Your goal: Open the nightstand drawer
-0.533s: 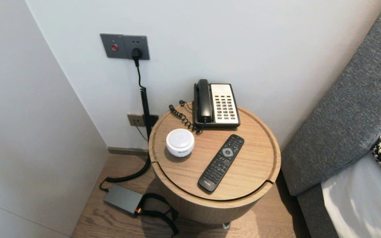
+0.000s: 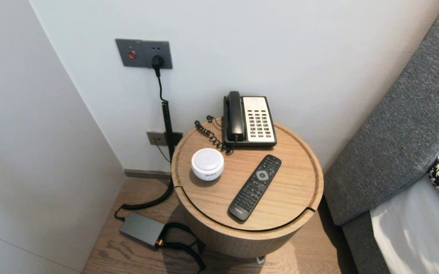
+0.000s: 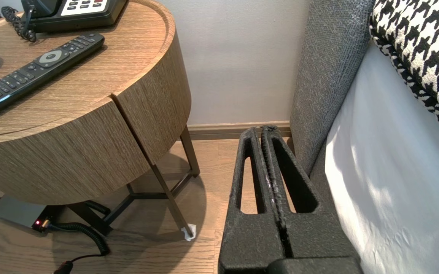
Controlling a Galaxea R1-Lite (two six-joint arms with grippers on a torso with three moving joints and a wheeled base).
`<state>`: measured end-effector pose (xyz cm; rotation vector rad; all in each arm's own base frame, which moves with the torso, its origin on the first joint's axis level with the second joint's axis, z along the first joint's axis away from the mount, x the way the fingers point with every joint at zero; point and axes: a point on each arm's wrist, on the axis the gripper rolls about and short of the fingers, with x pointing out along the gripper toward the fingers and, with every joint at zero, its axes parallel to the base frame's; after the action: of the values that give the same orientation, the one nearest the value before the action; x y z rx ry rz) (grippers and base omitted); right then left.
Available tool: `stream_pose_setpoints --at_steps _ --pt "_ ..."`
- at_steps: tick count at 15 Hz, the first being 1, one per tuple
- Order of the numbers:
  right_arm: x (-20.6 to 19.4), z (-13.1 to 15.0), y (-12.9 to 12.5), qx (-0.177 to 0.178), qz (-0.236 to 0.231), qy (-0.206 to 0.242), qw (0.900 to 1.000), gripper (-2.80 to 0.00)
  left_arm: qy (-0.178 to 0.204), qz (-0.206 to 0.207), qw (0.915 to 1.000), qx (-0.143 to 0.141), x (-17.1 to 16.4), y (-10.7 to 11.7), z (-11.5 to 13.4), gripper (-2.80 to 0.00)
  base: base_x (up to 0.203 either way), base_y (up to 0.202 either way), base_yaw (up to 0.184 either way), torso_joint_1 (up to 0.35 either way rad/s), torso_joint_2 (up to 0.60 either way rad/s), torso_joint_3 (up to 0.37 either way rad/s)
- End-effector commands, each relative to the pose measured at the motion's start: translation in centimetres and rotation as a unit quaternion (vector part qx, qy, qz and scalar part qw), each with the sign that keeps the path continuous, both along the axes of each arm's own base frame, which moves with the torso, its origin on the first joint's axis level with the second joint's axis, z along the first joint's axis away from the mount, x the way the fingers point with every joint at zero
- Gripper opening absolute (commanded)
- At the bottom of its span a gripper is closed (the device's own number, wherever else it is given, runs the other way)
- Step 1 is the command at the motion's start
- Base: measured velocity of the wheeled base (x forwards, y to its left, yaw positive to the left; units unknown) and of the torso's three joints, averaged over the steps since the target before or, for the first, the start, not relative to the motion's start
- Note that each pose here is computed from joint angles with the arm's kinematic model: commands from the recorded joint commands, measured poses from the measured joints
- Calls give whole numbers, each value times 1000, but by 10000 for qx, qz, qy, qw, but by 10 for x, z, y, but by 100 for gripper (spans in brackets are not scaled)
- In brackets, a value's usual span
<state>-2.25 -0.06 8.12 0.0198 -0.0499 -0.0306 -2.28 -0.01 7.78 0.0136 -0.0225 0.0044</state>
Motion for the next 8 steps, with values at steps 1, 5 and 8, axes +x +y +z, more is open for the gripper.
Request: stream_pose_setpoints --at_steps 1,5,8 --pt "2 -7 0 -4 9 133 9999 -280 67 3 10000 1 1 0 -4 -280 0 0 0 0 0 0" --pt "2 -7 0 -36 47 126 9999 -280 59 2 10000 1 1 0 -4 -280 0 0 0 0 0 0" --pt "2 -7 0 -68 45 95 9999 -280 67 9 10000 1 1 0 -4 -280 0 0 0 0 0 0"
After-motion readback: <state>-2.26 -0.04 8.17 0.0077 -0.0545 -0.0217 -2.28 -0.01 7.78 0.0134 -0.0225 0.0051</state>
